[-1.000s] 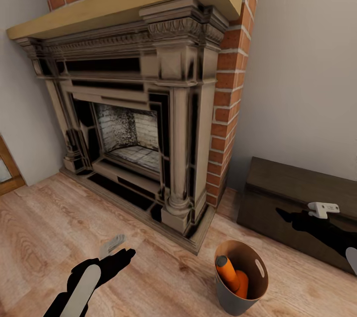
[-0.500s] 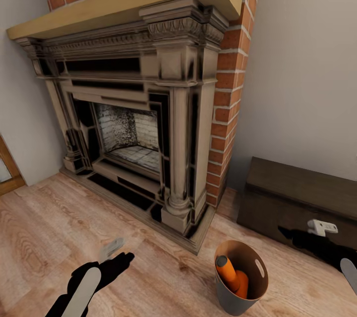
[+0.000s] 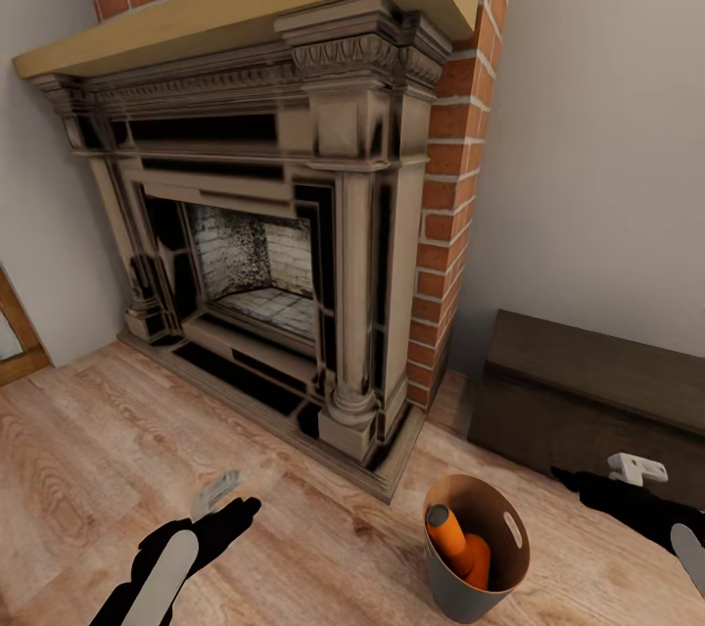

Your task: Put the three can of soda from the living room inside the tash can in the kitchen.

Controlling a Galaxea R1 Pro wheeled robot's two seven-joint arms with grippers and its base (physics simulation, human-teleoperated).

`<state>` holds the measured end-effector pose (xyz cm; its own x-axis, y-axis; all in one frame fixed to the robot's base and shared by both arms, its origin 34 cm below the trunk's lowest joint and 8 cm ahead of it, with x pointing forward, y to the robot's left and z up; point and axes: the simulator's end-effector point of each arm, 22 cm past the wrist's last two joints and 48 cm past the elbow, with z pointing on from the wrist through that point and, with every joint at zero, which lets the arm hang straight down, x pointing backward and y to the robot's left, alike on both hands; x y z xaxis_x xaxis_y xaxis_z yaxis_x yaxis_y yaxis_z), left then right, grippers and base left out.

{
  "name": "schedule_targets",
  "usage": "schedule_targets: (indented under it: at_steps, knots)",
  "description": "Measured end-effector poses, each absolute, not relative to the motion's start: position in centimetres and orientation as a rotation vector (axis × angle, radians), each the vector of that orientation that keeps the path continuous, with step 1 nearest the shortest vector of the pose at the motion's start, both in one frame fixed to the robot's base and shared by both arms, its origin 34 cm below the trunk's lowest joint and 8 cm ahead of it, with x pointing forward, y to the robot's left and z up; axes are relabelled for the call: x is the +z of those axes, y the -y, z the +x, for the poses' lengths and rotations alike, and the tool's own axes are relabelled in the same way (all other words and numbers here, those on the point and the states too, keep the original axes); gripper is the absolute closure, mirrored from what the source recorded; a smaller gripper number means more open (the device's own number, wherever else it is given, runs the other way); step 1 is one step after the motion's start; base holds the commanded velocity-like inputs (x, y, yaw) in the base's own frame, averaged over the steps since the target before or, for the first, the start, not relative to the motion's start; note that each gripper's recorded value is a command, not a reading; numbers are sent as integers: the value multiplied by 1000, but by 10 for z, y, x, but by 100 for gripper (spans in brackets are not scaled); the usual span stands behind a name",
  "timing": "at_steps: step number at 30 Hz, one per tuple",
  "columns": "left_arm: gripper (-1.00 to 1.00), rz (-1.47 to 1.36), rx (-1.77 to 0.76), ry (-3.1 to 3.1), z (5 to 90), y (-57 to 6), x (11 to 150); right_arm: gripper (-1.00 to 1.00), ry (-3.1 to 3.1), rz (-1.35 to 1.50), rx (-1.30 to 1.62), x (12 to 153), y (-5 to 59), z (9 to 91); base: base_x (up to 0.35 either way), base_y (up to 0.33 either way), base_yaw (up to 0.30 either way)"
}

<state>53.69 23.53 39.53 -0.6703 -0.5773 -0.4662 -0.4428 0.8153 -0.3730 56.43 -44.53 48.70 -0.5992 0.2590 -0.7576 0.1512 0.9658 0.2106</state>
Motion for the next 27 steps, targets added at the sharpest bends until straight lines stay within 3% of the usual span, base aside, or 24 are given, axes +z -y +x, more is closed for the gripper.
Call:
schedule_targets:
  at_steps: [27]
  knots:
    - [-100,-761,-294,-2417,535,-238,391,-100,-2513,351,31,367,459,494,0,0,0]
